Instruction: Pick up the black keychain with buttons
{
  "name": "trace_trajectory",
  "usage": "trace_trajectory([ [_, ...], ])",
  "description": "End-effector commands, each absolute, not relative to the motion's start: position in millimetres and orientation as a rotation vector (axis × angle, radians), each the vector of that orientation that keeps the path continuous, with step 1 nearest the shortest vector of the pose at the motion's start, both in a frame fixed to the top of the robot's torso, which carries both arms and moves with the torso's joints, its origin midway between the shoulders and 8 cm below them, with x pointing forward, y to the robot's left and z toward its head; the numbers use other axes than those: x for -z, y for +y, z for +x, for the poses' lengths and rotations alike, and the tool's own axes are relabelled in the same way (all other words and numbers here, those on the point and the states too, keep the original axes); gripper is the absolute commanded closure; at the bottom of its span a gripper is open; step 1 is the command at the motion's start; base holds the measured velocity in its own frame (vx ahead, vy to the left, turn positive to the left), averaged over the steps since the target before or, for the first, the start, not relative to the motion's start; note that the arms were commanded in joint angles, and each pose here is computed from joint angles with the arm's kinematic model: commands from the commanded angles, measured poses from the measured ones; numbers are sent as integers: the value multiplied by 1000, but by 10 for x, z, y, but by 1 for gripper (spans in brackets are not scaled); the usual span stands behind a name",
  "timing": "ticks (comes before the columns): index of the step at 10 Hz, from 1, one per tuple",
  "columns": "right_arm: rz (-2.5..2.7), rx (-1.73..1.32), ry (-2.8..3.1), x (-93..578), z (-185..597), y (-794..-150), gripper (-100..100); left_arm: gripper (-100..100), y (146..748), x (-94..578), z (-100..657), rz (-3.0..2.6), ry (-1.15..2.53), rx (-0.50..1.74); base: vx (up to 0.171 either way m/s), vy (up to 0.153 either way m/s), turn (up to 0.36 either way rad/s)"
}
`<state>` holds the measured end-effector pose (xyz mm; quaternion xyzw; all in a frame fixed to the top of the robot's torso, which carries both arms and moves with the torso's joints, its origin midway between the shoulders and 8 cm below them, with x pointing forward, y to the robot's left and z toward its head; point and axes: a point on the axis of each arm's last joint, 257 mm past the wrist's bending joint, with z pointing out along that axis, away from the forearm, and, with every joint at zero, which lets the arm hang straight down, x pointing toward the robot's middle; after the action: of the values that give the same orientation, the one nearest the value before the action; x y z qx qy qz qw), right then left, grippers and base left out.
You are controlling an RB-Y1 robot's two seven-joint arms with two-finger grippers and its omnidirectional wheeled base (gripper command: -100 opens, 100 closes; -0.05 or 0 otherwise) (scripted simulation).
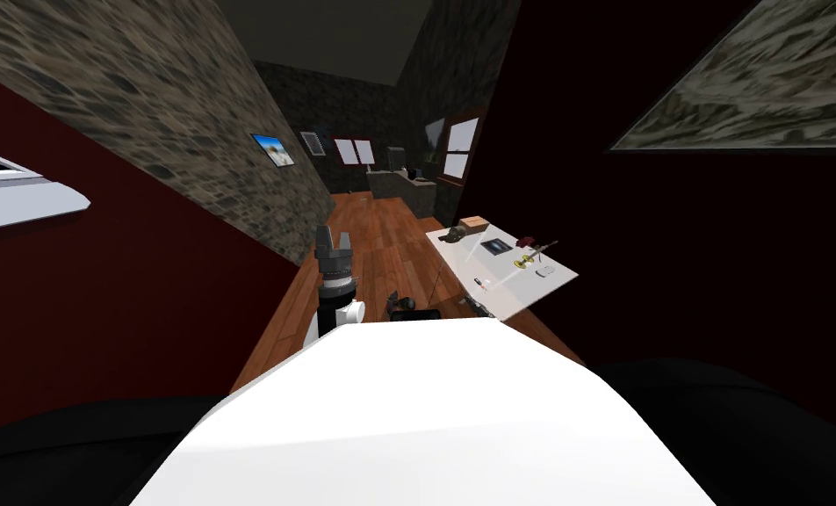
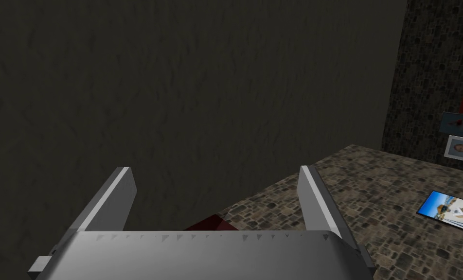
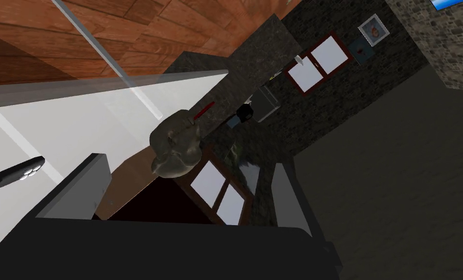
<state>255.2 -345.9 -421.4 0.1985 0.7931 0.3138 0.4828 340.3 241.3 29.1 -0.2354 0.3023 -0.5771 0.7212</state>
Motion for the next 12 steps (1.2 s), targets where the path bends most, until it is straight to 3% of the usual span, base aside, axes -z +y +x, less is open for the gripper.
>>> trace_trajectory([
  [1, 481, -707, 2001, 4398, 2350, -3613, -100, 0, 2413, -291, 3403, -520, 668, 1275, 162, 93, 98],
  [7, 423, -577, 2164, 4746, 1844, -4029, -100, 0, 2413, -292, 3403, -520, 668, 1275, 71, 35, 79],
  [12, 306, -400, 2375, 5029, 1133, -4603, -100, 0, 2413, -291, 3402, -520, 668, 1275, 124, 53, 109],
])
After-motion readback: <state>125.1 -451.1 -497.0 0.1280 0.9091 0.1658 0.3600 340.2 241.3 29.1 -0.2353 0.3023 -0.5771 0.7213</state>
